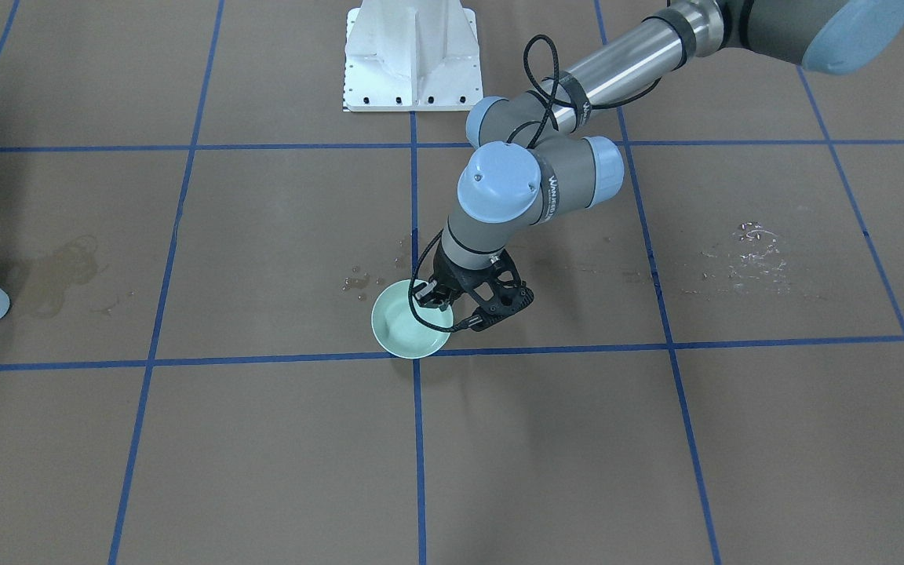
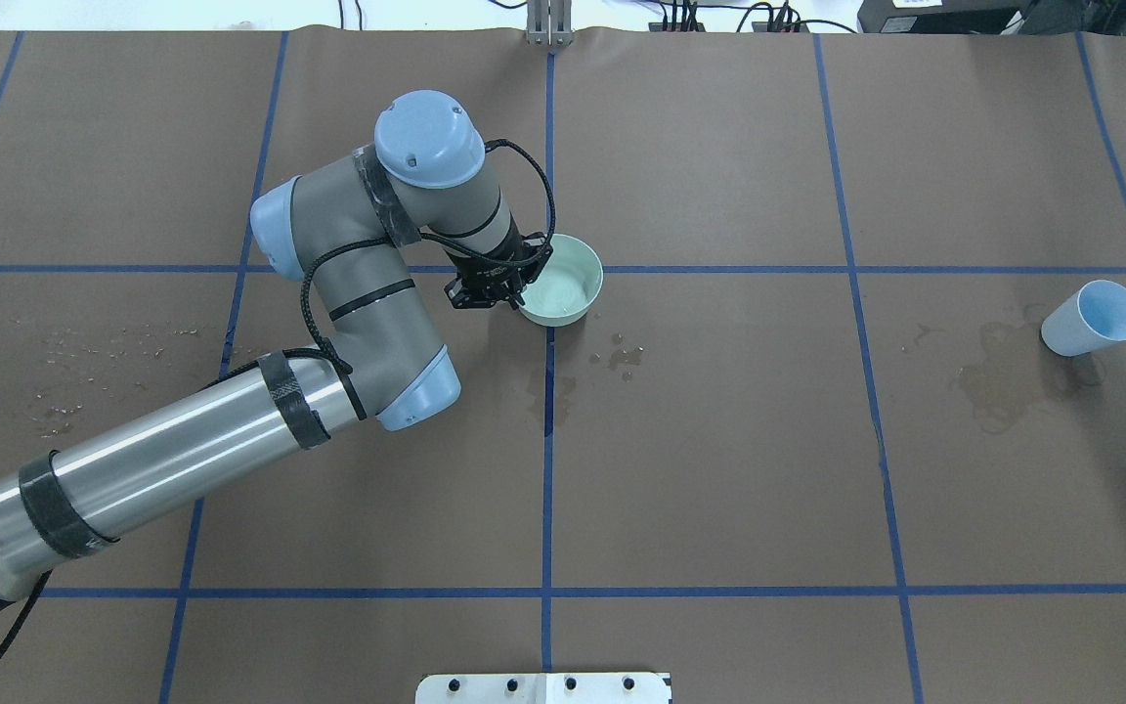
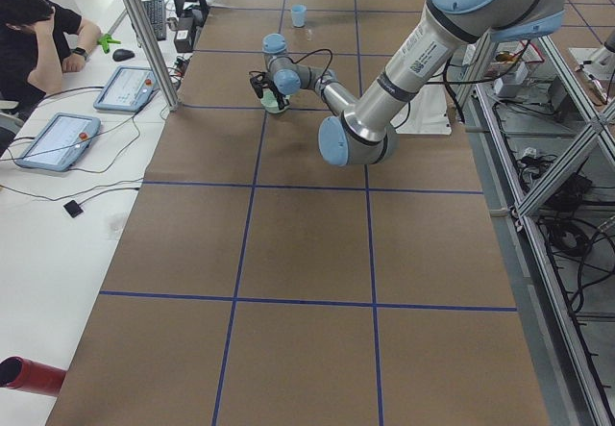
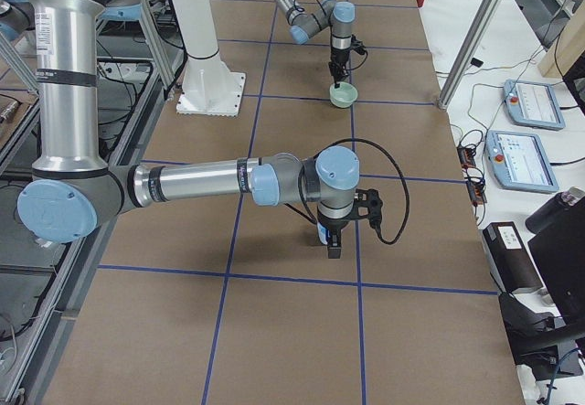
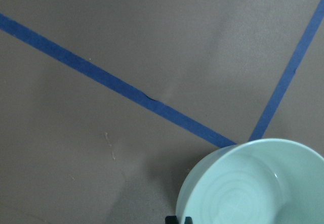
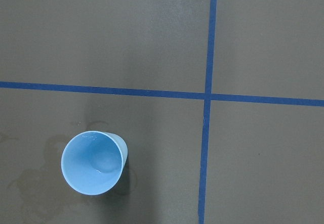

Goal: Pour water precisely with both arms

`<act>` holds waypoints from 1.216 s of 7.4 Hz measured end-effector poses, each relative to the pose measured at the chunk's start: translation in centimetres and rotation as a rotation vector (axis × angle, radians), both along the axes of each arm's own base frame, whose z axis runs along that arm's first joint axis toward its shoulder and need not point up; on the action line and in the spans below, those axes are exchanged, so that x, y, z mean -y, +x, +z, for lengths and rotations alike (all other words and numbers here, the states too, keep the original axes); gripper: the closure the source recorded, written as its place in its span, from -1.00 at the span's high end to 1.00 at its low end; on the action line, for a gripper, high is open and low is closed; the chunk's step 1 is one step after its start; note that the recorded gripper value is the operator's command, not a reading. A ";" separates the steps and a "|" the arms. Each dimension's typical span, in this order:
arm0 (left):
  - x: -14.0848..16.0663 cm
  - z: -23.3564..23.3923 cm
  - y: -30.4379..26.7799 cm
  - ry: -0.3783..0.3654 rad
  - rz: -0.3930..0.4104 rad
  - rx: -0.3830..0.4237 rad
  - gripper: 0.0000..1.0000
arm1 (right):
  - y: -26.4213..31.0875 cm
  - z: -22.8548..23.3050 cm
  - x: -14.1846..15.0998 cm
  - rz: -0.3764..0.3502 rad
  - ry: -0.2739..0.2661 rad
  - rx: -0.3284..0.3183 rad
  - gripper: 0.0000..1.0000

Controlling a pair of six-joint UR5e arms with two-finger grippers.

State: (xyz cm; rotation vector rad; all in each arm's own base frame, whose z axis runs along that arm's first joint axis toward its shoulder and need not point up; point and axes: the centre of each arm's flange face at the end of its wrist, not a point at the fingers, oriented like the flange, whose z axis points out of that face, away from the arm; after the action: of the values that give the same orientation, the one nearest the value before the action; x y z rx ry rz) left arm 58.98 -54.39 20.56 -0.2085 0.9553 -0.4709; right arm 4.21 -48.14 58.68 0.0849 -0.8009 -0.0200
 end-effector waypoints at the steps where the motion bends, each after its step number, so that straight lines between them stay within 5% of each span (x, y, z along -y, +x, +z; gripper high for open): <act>1: 0.0 0.0 -0.1 0.009 -0.005 0.001 1.00 | 0.0 -0.2 0.1 0.006 -0.004 0.003 0.99; 4: 1.5 -2.7 -3.6 0.048 -0.052 -0.038 1.00 | 0.2 -2.0 0.8 0.042 0.003 -0.003 1.00; 6: 2.9 -3.9 -6.3 0.060 -0.086 -0.054 1.00 | -0.4 -2.3 -1.6 0.141 0.049 -0.058 1.00; 9: 2.4 -4.2 -8.0 0.052 -0.095 -0.042 1.00 | -9.6 -2.8 -7.3 0.313 0.095 -0.175 1.00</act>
State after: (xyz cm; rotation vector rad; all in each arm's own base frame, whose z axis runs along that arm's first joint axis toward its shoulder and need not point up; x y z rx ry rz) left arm 50.98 -56.75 16.37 -0.1271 1.0210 -0.5303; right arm -5.40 -40.85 55.90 0.2945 -0.6052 0.2282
